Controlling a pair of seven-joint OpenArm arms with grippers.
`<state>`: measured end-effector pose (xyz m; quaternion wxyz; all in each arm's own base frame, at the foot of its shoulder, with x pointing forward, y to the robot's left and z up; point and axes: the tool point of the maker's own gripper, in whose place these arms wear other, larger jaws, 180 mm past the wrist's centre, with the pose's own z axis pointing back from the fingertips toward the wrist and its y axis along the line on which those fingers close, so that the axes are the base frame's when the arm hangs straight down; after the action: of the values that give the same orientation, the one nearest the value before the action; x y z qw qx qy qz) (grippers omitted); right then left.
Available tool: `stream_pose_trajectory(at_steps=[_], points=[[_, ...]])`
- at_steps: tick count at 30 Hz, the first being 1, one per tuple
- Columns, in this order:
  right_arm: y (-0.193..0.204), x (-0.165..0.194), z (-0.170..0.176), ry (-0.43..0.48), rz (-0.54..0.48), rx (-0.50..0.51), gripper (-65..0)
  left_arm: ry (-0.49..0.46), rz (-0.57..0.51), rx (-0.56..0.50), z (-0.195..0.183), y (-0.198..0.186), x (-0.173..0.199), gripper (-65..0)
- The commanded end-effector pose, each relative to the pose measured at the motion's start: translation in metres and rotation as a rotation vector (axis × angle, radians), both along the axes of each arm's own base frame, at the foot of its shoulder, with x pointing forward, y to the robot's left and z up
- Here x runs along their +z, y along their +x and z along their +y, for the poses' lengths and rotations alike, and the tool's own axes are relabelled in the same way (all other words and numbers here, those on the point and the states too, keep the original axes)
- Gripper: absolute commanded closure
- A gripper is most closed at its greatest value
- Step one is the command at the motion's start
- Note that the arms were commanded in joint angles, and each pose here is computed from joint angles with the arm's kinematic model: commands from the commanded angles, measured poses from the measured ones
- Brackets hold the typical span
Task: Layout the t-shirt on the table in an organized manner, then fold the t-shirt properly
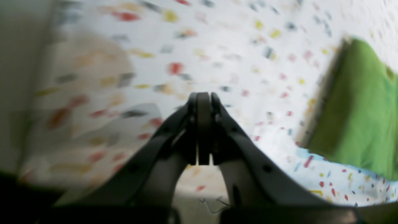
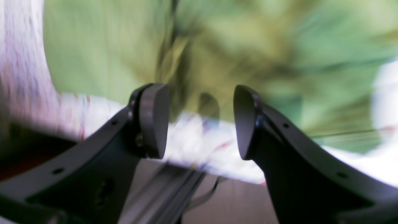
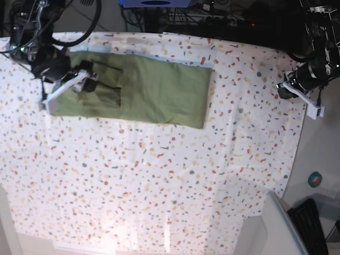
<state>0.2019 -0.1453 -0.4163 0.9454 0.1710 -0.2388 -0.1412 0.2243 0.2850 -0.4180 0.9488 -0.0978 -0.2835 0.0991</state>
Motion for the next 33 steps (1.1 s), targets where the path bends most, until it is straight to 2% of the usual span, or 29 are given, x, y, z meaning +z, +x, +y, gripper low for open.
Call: stream_pose_trajectory(at_steps=[1,3,5,7,11,14,19,24,28,33], points=[[0.013,0.007,-0.020,-0.012,-0.039,-0.055,-35.1,0.018,-0.058,-0.045,-0.008,0.015,0.009,0.0],[0.019,0.006,-0.056,-0.031,-0.035,-0.146,-45.0,0.087,-0.073,-0.138,-0.030,0.021,-0.002,0.0],[0.016,0.001,-0.082,-0.026,0.016,-0.200,-52.8,0.144,-0.061,-0.225,-0.051,0.022,-0.020,0.0],[0.015,-0.004,-0.097,-0.015,0.066,-0.210,-55.1,0.145,-0.021,-0.246,-0.062,0.017,-0.040,0.0],[0.007,-0.015,-0.115,-0.033,0.094,-0.145,-55.1,0.105,0.028,-0.213,-0.065,0.011,-0.061,0.0],[0.006,-0.031,-0.115,-0.004,0.121,-0.107,-54.9,0.100,0.041,-0.205,-0.064,0.015,-0.067,0.0],[0.007,-0.049,-0.109,0.033,0.117,-0.099,-54.9,0.085,0.026,-0.199,-0.071,0.025,-0.066,0.0],[0.005,-0.061,-0.082,0.061,0.113,0.045,-54.9,0.065,0.031,-0.234,-0.089,0.024,-0.070,0.0],[0.009,-0.067,-0.058,0.087,0.101,0.091,-54.9,0.048,0.041,-0.293,-0.111,0.020,-0.074,0.0],[0.009,-0.070,-0.043,0.101,0.108,0.133,-54.8,0.026,0.030,-0.298,-0.124,0.021,-0.072,0.0]])
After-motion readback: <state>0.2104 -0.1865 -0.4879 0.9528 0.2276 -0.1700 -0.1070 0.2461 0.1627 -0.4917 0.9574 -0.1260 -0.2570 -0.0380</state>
